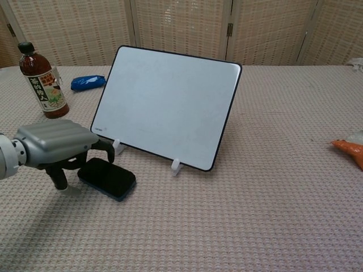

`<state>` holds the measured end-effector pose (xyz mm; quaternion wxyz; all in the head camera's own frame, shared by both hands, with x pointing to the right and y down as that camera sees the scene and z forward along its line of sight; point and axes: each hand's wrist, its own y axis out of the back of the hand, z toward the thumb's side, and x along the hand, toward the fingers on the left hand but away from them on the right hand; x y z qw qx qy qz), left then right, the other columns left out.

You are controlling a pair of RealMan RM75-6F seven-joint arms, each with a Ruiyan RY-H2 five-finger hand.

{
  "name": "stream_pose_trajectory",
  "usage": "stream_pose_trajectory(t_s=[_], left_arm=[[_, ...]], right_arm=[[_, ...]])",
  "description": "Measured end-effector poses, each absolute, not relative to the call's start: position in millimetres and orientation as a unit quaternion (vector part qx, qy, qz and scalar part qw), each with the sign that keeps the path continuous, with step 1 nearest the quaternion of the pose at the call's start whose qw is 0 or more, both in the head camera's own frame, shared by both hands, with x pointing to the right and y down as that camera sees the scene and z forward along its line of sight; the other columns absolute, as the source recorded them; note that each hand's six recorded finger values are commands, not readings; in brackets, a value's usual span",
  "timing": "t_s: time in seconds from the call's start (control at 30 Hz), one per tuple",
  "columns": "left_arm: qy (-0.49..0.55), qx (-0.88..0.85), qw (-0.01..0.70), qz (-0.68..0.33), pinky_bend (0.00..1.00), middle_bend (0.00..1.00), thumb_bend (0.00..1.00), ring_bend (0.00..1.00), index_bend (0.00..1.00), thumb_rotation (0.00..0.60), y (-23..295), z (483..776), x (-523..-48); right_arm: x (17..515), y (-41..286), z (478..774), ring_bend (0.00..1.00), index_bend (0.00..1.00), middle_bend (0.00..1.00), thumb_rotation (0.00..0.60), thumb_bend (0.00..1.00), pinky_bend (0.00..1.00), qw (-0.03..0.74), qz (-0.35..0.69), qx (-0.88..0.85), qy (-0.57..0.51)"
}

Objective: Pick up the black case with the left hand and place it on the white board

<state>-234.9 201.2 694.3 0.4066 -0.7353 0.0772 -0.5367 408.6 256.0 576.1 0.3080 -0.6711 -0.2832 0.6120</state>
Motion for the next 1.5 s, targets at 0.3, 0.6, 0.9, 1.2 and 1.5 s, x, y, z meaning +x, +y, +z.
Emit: stream_pose_trajectory(t_s=[0.3, 0.6, 0.9, 1.2, 1.5], left_arm=[[0.067, -0.738, 0.407, -0.534, 1.0, 1.0, 0.23, 0.97, 0.36, 0.6, 197.0, 699.3, -230.5], [0.084, -0.741, 0.413, -0.522, 1.0, 1.0, 0.29, 0.98, 0.6, 0.6, 194.3, 700.3, -224.6], [0.178, -0.74, 0.433, -0.484, 1.0, 1.0, 0.39, 0.98, 0.69, 0.6, 183.4, 673.9, -226.0], [0.335, -0.699, 0.461, -0.432, 1.0, 1.0, 0.43, 0.99, 0.7, 0.6, 157.5, 636.8, -224.9], [0.366, -0.666, 0.52, -0.39, 1.0, 1.0, 0.43, 0.99, 0.7, 0.6, 135.1, 648.5, -180.5]], right_arm=[[411.5, 253.3, 578.1, 0.0, 0.0, 0.0, 0.6, 0.32, 0.0, 0.303, 0.618, -0.667, -0.285], [412.1, 253.3, 577.4, 0.0, 0.0, 0.0, 0.6, 0.32, 0.0, 0.303, 0.618, -0.666, -0.287], [410.5, 255.4, 575.5, 0.0, 0.0, 0.0, 0.6, 0.32, 0.0, 0.306, 0.615, -0.668, -0.286], [409.9, 256.7, 573.4, 0.0, 0.0, 0.0, 0.6, 0.32, 0.0, 0.304, 0.611, -0.671, -0.288], [415.4, 253.4, 570.7, 0.0, 0.0, 0.0, 0.6, 0.32, 0.0, 0.295, 0.61, -0.672, -0.298]])
